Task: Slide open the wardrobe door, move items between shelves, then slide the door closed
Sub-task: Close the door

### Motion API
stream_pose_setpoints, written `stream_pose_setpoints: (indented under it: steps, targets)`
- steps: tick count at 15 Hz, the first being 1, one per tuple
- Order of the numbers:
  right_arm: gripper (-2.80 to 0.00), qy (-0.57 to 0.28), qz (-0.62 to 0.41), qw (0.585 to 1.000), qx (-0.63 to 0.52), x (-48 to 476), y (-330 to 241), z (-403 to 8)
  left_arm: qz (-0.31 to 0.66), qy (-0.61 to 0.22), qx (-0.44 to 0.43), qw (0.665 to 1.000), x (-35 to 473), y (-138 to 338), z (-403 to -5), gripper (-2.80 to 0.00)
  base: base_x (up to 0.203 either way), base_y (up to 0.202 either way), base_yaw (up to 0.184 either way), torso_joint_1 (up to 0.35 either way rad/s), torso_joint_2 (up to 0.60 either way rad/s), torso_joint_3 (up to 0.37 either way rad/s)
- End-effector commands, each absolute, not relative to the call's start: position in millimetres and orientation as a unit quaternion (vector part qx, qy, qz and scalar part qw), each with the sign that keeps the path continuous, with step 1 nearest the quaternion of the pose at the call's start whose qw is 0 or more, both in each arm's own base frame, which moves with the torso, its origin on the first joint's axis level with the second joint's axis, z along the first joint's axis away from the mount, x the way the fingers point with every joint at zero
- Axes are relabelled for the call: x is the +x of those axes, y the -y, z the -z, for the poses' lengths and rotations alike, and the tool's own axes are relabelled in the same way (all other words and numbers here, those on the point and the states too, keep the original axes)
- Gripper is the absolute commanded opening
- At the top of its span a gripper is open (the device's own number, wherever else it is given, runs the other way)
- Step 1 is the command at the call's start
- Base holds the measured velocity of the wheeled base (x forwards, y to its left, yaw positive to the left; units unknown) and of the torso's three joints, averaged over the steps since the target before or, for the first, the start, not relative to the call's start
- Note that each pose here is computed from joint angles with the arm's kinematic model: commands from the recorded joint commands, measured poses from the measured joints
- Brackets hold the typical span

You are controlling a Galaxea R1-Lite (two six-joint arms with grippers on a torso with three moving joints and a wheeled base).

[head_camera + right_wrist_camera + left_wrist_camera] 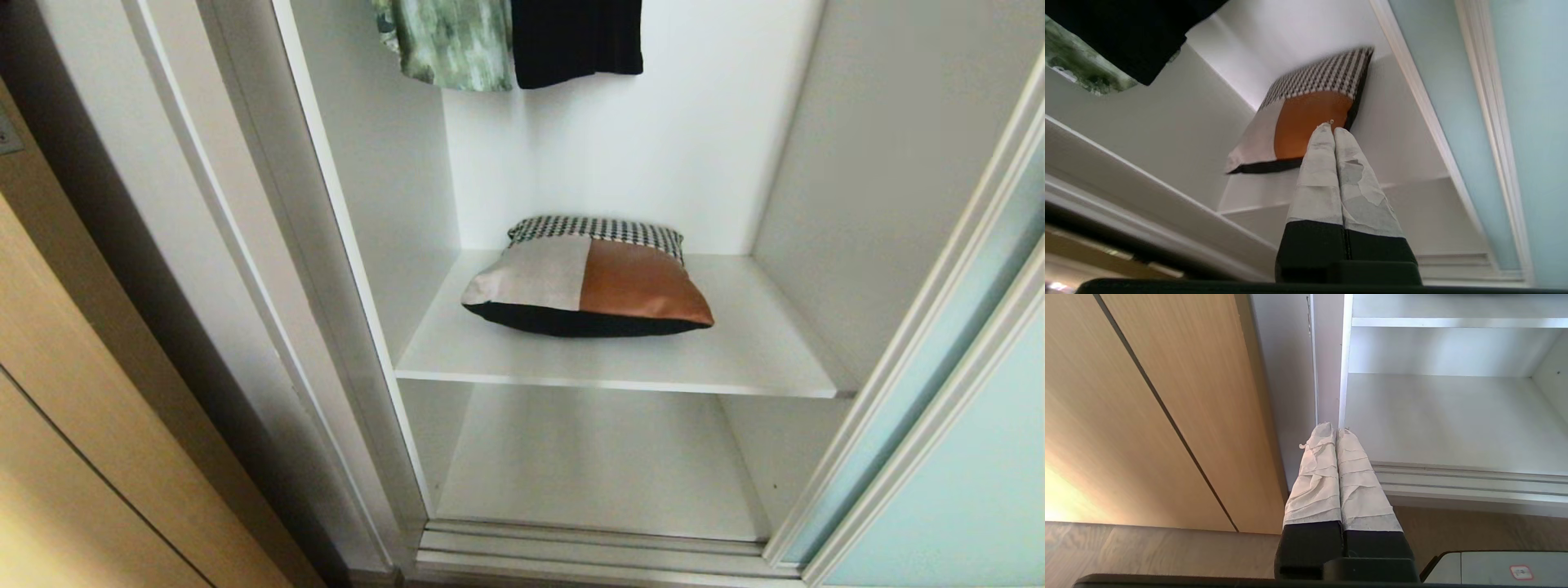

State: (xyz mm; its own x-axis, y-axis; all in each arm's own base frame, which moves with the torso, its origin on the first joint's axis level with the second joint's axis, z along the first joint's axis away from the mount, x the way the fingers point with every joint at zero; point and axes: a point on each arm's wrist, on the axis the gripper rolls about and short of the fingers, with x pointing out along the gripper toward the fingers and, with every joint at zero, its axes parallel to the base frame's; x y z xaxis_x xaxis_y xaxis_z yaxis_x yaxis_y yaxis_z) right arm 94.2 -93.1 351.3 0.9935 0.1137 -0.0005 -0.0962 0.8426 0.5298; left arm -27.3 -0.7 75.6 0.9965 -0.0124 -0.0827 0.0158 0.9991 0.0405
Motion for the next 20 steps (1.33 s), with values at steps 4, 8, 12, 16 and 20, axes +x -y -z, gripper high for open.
stream_pose_setpoints:
  steps: [4,8,12,16,20]
  targets:
    - [-2.80,-0.015,-0.059,0.959,0.277,114,121,-355,0.007,-0.043,0.021,0.999,-27,1,-76,-2.80,0.000,0.000,0.000,0.000,0.00,0.000]
    - [-2.80,-0.015,-0.033,0.958,0.285,114,135,-350,0.007,-0.043,0.021,0.999,-27,1,-76,-2.80,0.000,0.000,0.000,0.000,0.00,0.000]
    - [-2.80,-0.021,-0.034,0.954,0.296,125,150,-349,0.007,-0.043,0.021,0.999,-27,1,-76,-2.80,0.000,0.000,0.000,0.000,0.00,0.000]
    - [-2.80,-0.040,-0.057,0.947,0.312,147,158,-343,0.007,-0.043,0.021,0.999,-27,1,-76,-2.80,0.000,0.000,0.000,0.000,0.00,0.000]
    - [-2.80,-0.046,-0.028,0.945,0.323,171,166,-336,0.007,-0.043,0.021,0.999,-27,1,-76,-2.80,0.000,0.000,0.000,0.000,0.00,0.000]
